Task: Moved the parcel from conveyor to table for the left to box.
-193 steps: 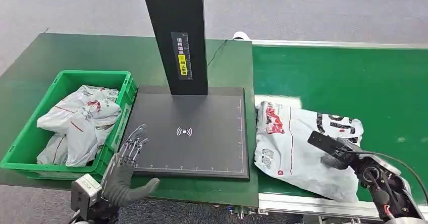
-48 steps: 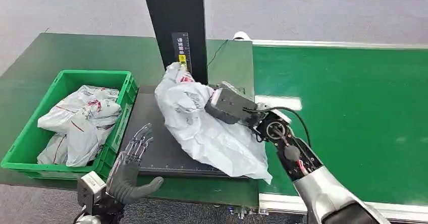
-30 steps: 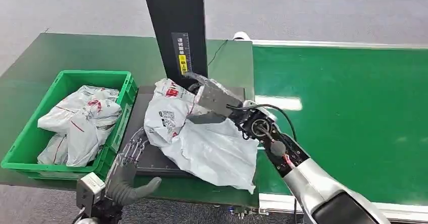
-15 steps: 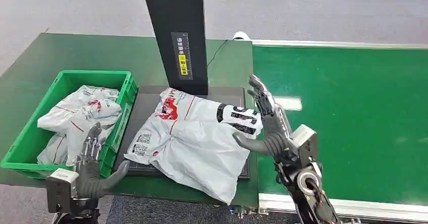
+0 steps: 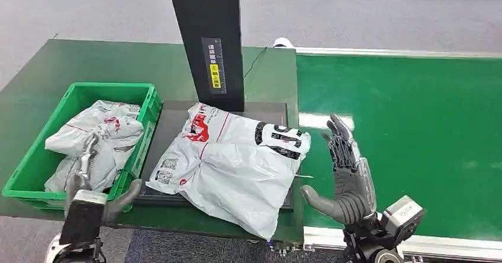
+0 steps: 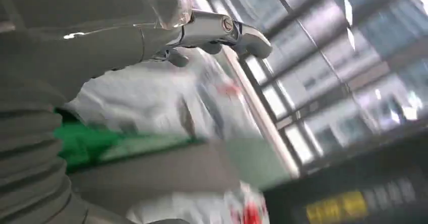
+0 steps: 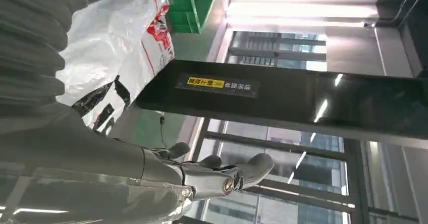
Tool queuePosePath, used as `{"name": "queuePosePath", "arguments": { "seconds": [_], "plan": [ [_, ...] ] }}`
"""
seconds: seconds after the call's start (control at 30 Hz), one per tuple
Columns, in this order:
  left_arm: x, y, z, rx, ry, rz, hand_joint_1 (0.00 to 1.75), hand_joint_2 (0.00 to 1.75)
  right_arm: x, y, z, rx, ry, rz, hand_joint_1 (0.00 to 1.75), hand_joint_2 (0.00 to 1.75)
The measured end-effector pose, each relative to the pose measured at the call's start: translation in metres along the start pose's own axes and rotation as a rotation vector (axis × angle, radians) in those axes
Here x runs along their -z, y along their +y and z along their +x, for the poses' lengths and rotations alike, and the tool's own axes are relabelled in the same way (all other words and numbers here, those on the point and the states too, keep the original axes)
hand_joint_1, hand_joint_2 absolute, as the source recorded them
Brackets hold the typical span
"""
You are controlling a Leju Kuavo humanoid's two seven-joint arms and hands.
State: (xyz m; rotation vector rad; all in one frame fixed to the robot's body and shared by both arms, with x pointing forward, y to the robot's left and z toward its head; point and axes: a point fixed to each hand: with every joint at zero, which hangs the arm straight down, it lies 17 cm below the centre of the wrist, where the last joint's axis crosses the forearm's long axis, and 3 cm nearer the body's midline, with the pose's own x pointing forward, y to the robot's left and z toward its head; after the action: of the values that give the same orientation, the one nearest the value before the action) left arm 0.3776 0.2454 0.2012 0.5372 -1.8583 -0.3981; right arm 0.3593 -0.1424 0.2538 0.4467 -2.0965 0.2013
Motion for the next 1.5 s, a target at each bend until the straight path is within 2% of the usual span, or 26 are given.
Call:
{"name": "queuePosePath", "arguments": {
  "seconds": [0.3,0.5,0.6,0.83,1.07,1.3,1.5],
  "plan": [
    [0.026,-0.085,0.06,0.023,-0.193,-0.268,0.0,1.75,0.006,0.0,0.003,0.018,-0.007,-0.015,0.0,1.75],
    [0.023,-0.128,0.092,0.046,-0.307,-0.426,0.0,1.75,0.006,-0.006,0.001,0.019,0.001,-0.033,0.0,1.75],
    [0.023,-0.146,0.095,0.077,-0.327,-0.487,0.0,1.75,0.006,-0.005,-0.003,0.023,0.009,-0.028,0.0,1.75],
    [0.03,-0.186,0.08,0.217,-0.324,-0.616,0.0,1.75,0.005,-0.005,-0.006,0.034,0.018,-0.032,0.0,1.75],
    [0.044,-0.222,0.036,0.347,-0.247,-0.725,0.0,1.75,0.009,-0.003,-0.006,0.048,0.014,-0.029,0.0,1.75],
    [0.067,-0.233,0.0,0.363,-0.146,-0.763,0.0,1.75,0.014,-0.002,-0.009,0.058,0.033,-0.026,0.0,1.75],
    [0.072,-0.237,-0.02,0.388,-0.099,-0.785,0.0,1.75,0.015,-0.003,-0.011,0.063,0.038,-0.028,0.0,1.75]
  ]
}}
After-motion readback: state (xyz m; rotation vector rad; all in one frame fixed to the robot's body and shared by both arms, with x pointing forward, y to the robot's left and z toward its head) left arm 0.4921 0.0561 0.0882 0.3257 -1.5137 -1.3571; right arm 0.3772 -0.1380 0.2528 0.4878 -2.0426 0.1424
